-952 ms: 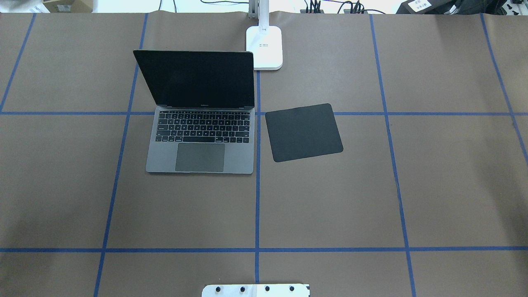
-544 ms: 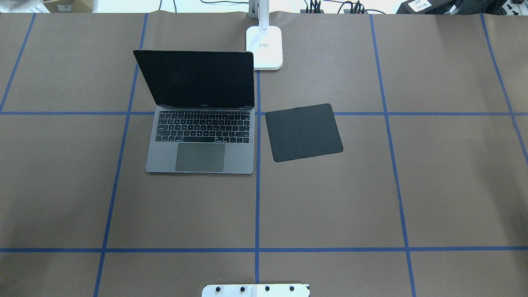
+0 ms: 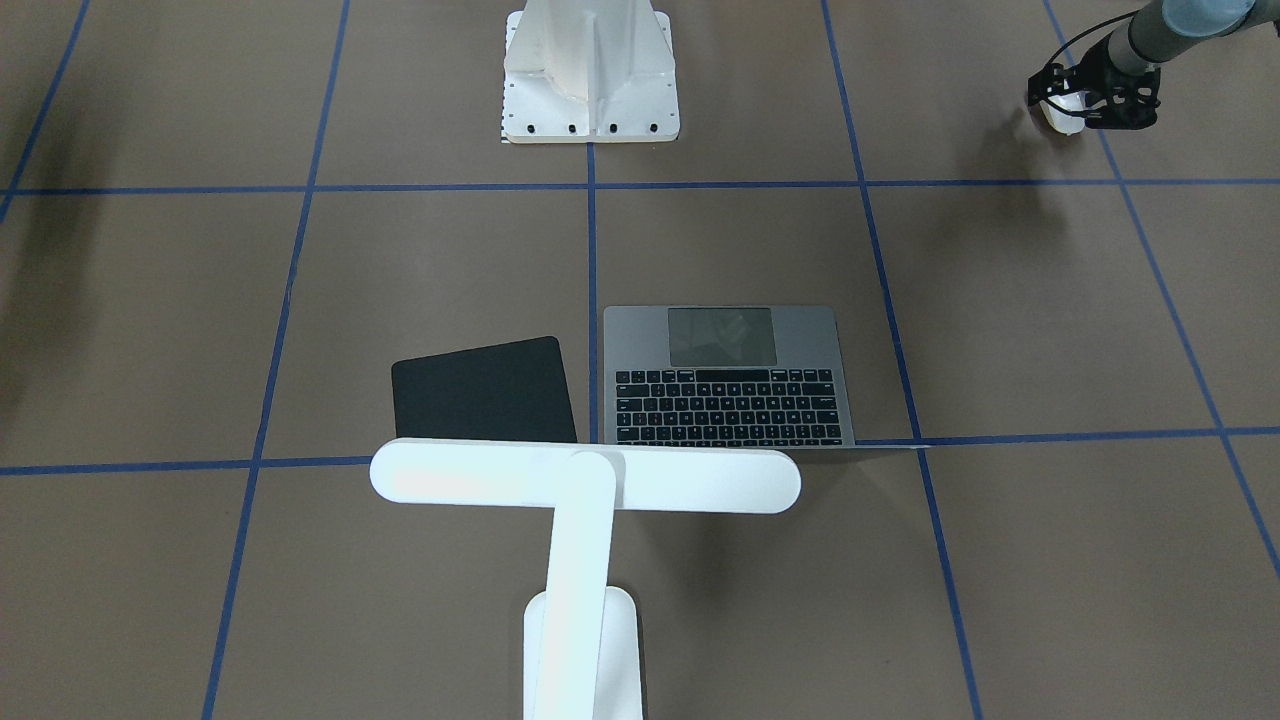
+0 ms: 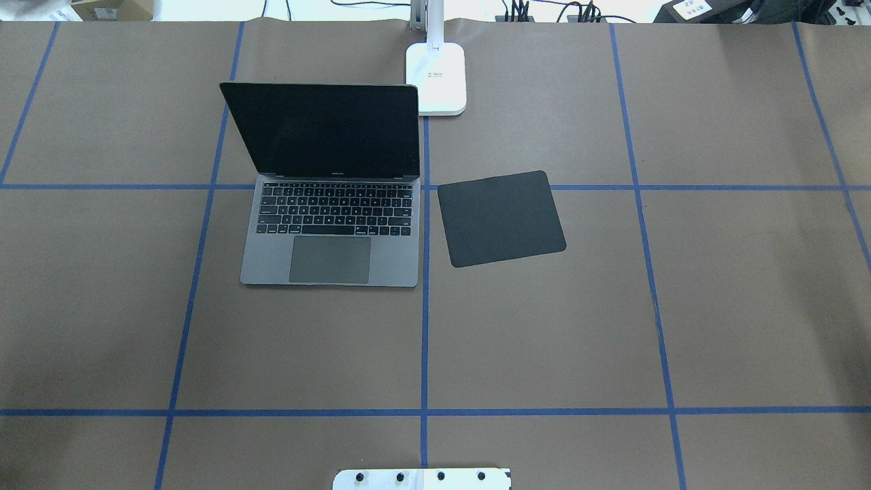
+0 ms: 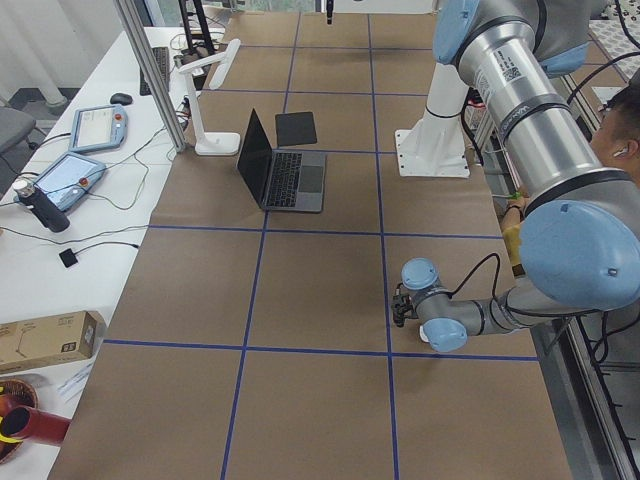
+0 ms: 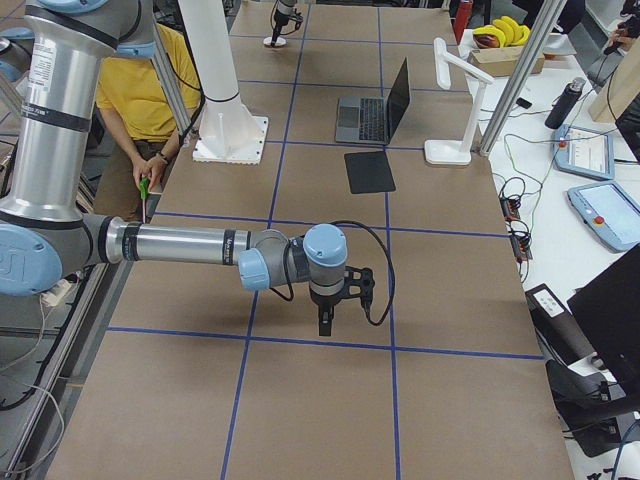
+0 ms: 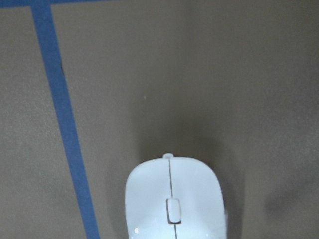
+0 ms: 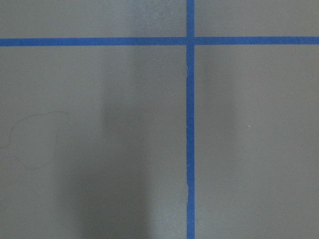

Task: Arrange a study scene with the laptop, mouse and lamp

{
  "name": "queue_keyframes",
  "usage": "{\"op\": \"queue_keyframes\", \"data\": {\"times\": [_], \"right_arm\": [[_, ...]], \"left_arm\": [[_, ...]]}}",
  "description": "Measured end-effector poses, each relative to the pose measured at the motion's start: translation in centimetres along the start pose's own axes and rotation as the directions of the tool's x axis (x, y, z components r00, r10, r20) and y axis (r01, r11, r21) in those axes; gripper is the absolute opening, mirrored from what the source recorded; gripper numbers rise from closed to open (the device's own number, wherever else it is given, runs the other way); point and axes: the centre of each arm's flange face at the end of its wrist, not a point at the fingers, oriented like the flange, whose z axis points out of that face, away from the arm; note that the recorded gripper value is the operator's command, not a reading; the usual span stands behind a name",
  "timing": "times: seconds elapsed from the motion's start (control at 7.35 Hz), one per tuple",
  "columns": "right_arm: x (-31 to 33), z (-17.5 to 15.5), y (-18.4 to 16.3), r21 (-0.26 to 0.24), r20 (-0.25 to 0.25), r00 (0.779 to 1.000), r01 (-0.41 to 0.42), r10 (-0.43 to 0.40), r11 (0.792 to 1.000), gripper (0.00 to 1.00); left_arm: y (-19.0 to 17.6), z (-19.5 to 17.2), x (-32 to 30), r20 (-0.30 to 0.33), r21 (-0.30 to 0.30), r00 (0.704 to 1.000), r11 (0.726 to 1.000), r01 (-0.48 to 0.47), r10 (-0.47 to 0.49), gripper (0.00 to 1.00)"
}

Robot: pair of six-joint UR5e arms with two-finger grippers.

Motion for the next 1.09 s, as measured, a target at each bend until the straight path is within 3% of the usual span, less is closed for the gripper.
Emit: {"op": "queue_keyframes", "data": {"times": [0.27, 0.41, 1.09], "right_arm": [[0.0, 0.0, 0.0, 0.0, -0.001, 1.0, 0.0, 0.0, 1.0, 1.0], [0.0, 0.0, 0.0, 0.0, -0.001, 1.0, 0.0, 0.0, 1.0, 1.0], [0.0, 0.0, -0.1, 0.001, 0.0, 1.0, 0.001, -0.001, 1.0, 1.0]], "left_arm": [[-0.1, 0.3, 0.1, 0.002, -0.004, 1.0, 1.0, -0.005, 0.005, 0.49], [0.0, 0.3, 0.1, 0.002, -0.005, 1.0, 1.0, -0.007, 0.007, 0.41], [0.4, -1.0, 1.1, -0.065, 0.013, 0.997, 0.999, -0.038, 0.039, 0.31]]}}
